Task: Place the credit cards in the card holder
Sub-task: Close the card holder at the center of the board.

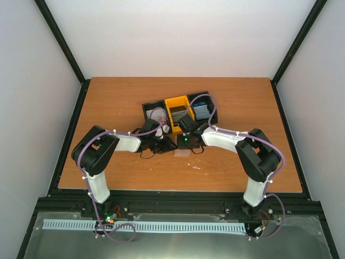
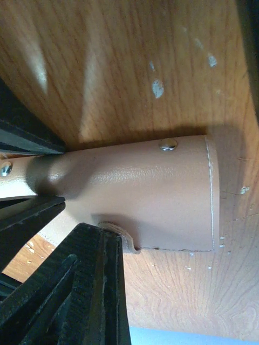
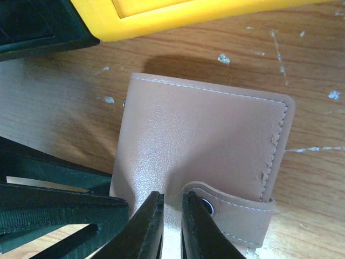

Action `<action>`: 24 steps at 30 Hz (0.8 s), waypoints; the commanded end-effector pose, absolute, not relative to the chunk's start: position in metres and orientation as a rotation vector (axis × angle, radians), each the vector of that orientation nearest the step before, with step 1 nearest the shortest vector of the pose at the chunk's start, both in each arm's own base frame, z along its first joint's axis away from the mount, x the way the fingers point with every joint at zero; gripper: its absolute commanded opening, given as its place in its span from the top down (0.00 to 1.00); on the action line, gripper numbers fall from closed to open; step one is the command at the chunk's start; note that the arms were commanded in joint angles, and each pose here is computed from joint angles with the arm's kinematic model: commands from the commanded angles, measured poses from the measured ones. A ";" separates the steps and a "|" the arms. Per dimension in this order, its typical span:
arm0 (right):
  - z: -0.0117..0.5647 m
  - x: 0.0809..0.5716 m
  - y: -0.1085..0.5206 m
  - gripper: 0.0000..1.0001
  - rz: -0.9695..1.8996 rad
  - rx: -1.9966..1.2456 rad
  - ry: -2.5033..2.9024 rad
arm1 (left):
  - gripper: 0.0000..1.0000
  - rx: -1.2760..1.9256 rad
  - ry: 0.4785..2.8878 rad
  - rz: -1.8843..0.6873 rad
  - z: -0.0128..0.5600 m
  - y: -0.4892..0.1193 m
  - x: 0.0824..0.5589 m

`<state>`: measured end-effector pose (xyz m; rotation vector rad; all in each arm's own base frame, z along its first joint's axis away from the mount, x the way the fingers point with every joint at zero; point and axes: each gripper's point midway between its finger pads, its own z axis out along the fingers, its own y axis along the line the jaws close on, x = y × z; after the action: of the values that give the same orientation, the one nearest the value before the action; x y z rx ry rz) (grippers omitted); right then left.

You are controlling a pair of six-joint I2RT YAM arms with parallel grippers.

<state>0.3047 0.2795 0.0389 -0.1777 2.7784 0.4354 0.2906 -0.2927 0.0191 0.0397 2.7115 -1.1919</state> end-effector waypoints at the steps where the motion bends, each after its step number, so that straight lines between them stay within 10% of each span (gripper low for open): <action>1: 0.030 0.304 0.272 0.88 0.354 -0.165 2.801 | 0.76 -0.056 2.929 -0.901 -0.040 -0.254 0.263; 24: 0.078 0.315 0.270 0.78 0.393 -0.117 2.676 | 0.76 -0.051 2.925 -0.895 -0.039 -0.254 0.264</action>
<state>0.3110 0.2846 0.0664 -0.1722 2.7047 0.4798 0.2906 -0.2927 0.0191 0.0583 2.7068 -1.1881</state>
